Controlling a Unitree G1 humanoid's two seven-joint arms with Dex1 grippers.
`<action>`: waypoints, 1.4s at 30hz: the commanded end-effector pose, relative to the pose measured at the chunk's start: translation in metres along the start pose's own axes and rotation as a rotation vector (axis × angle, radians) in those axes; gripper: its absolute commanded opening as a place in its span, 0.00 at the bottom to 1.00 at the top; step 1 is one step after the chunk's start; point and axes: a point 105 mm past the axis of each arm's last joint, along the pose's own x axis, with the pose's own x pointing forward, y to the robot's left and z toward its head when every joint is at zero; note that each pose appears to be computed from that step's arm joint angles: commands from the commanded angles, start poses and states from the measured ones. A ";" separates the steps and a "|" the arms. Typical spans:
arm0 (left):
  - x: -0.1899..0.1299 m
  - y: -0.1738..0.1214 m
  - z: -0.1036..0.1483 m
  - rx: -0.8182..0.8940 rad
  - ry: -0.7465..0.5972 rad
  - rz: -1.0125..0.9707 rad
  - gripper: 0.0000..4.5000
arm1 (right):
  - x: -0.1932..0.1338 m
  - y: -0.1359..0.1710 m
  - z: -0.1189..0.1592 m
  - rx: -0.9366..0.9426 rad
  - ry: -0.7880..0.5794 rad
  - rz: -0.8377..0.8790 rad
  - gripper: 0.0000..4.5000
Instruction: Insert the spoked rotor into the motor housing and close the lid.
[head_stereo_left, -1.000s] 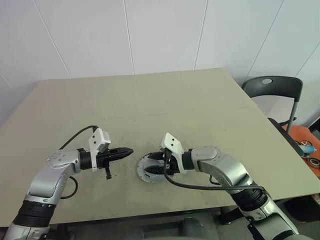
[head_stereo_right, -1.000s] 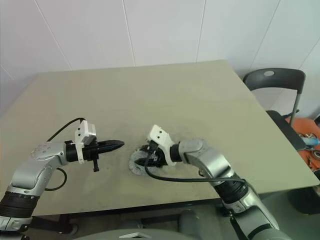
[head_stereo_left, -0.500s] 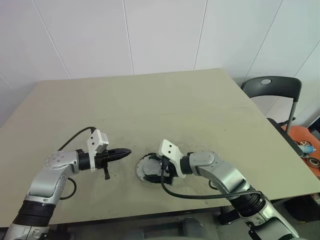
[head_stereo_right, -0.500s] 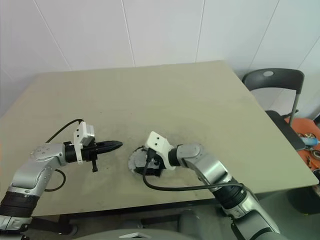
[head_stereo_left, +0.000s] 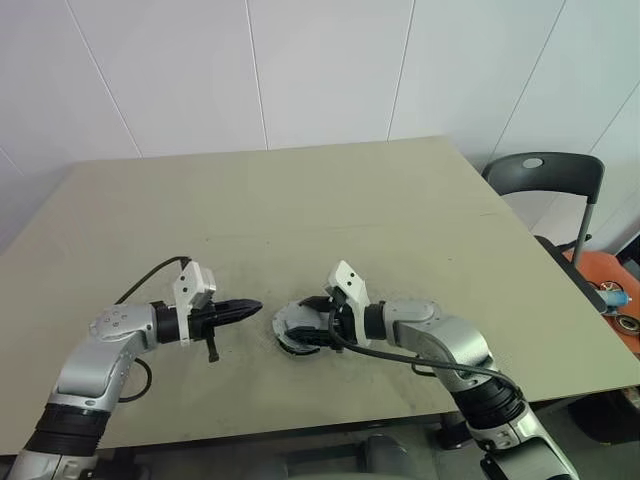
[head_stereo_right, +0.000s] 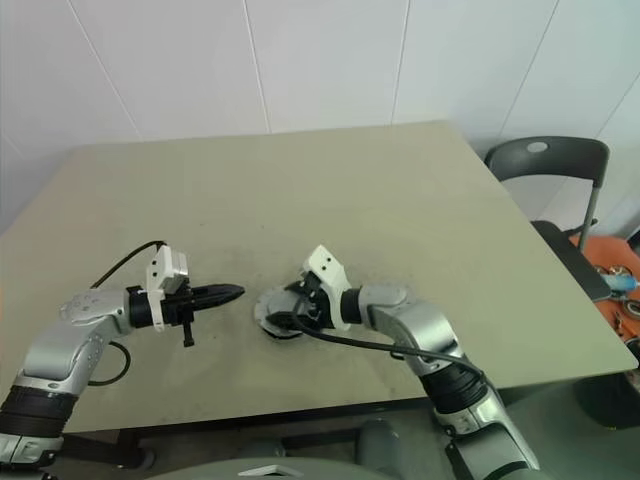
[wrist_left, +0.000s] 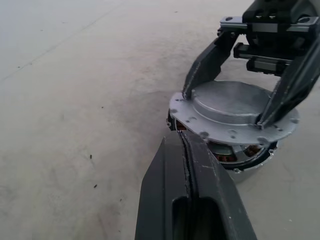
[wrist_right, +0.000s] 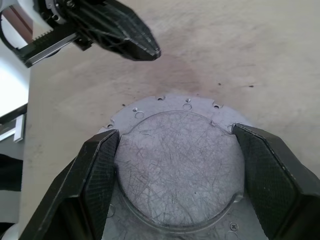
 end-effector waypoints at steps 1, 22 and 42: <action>-0.007 -0.001 0.016 0.060 -0.034 -0.010 0.00 | 0.002 -0.011 0.010 -0.121 0.004 -0.089 0.72; -0.007 0.001 0.012 0.061 -0.027 -0.004 0.00 | 0.002 0.004 -0.005 -0.166 0.096 0.002 0.72; -0.006 -0.001 0.016 0.064 -0.033 -0.007 0.00 | -0.001 0.010 -0.025 -0.193 0.176 0.060 0.72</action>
